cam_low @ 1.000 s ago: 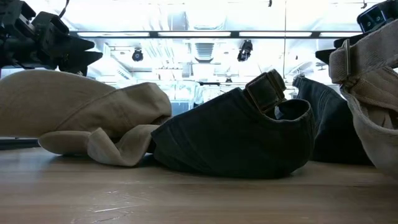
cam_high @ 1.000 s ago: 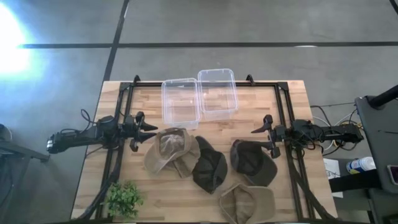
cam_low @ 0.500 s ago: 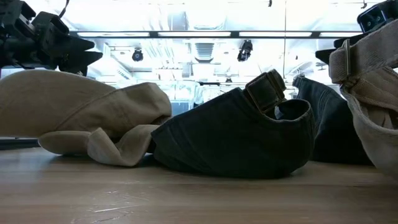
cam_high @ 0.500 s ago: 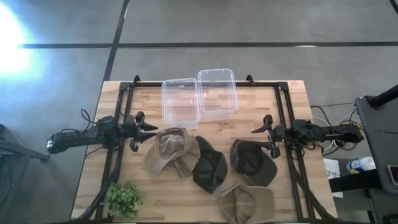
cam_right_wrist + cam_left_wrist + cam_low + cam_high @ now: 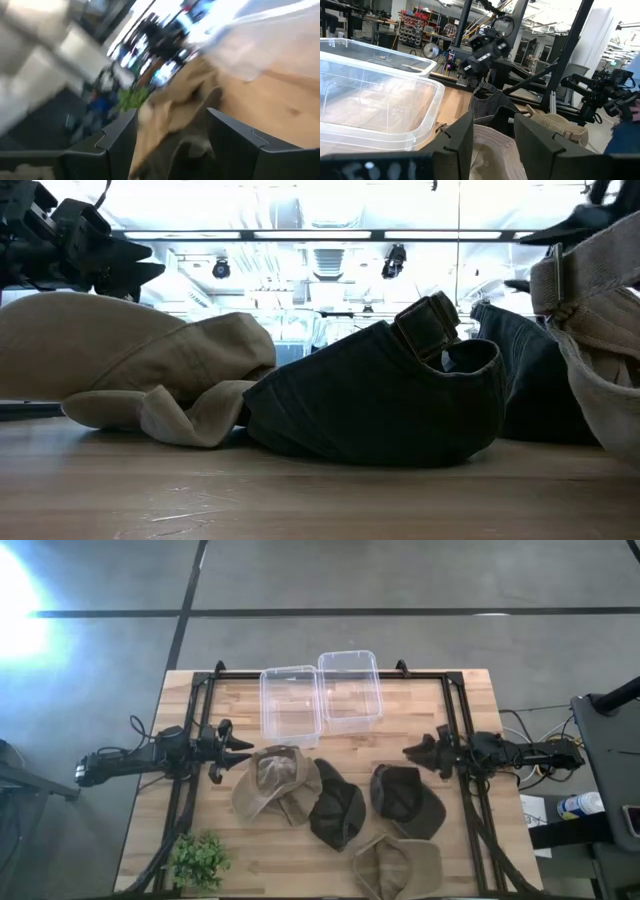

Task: Pick & Place hat
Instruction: Put the right black cap into the right transparent bin

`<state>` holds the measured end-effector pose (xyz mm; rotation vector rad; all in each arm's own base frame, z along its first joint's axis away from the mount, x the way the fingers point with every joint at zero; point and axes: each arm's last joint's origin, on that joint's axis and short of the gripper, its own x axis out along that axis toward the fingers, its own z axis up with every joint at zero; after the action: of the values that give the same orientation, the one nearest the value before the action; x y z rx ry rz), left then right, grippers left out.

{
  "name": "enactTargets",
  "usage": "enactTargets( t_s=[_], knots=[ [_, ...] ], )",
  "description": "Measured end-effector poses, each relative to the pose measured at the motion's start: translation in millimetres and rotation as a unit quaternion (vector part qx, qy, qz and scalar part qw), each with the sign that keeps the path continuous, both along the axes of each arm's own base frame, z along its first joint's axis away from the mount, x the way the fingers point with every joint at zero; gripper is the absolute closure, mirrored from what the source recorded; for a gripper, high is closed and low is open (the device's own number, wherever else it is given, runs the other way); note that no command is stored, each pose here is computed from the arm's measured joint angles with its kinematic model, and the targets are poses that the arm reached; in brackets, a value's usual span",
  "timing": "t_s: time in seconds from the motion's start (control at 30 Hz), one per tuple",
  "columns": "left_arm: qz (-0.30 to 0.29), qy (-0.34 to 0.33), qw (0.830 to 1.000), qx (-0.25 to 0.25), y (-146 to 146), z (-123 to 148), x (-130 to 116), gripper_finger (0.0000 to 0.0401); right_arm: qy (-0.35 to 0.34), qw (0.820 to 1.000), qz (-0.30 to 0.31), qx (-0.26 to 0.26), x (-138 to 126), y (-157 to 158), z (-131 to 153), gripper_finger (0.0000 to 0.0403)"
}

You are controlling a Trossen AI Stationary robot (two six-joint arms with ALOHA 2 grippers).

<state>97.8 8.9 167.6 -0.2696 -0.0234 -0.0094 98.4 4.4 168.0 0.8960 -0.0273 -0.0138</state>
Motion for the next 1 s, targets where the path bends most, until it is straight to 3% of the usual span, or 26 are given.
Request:
enactTargets(
  t_s=[0.07,0.13,0.33,0.47,0.6,0.7,0.77,0.87,0.93,1.0],
  knots=[
    [0.0,0.0,1.0,0.0,0.0,0.0,0.0,0.0266,-0.009,0.997,-0.038,0.062,-0.2,-2.3,0.9,0.0177],
    [0.0,0.0,1.0,0.0,0.0,0.0,0.0,0.0266,-0.014,0.994,-0.054,0.092,-0.4,-3.3,1.3,0.0177],
    [0.0,0.0,1.0,0.0,0.0,0.0,0.0,0.0266,0.013,0.994,-0.065,0.092,3.1,-3.5,-3.1,0.0177],
    [0.0,0.0,1.0,0.0,0.0,0.0,0.0,0.0266,0.033,0.983,-0.129,0.13,8.1,-6.5,-2.5,0.0179],
    [0.0,0.0,1.0,0.0,0.0,0.0,0.0,0.0266,0.056,0.981,-0.162,0.095,18.2,-7.5,26.6,0.0197],
    [0.0,0.0,1.0,0.0,0.0,0.0,0.0,0.0266,0.143,0.974,-0.174,0.033,29.5,-7.1,53.0,0.0219],
    [0.0,0.0,1.0,0.0,0.0,0.0,0.0,0.0266,0.256,0.951,-0.174,-0.008,33.2,-6.8,62.6,0.0233],
    [0.0,0.0,1.0,0.0,0.0,0.0,0.0,0.0266,0.417,0.894,-0.157,-0.047,35.7,-5.7,67.7,0.0243],
    [0.0,0.0,1.0,0.0,0.0,0.0,0.0,0.0266,0.481,0.867,-0.119,-0.059,40.7,-3.4,69.5,0.0241],
    [0.0,0.0,1.0,0.0,0.0,0.0,0.0,0.0266,0.509,0.856,-0.066,-0.065,49.5,-0.1,70.6,0.0235]
  ],
)
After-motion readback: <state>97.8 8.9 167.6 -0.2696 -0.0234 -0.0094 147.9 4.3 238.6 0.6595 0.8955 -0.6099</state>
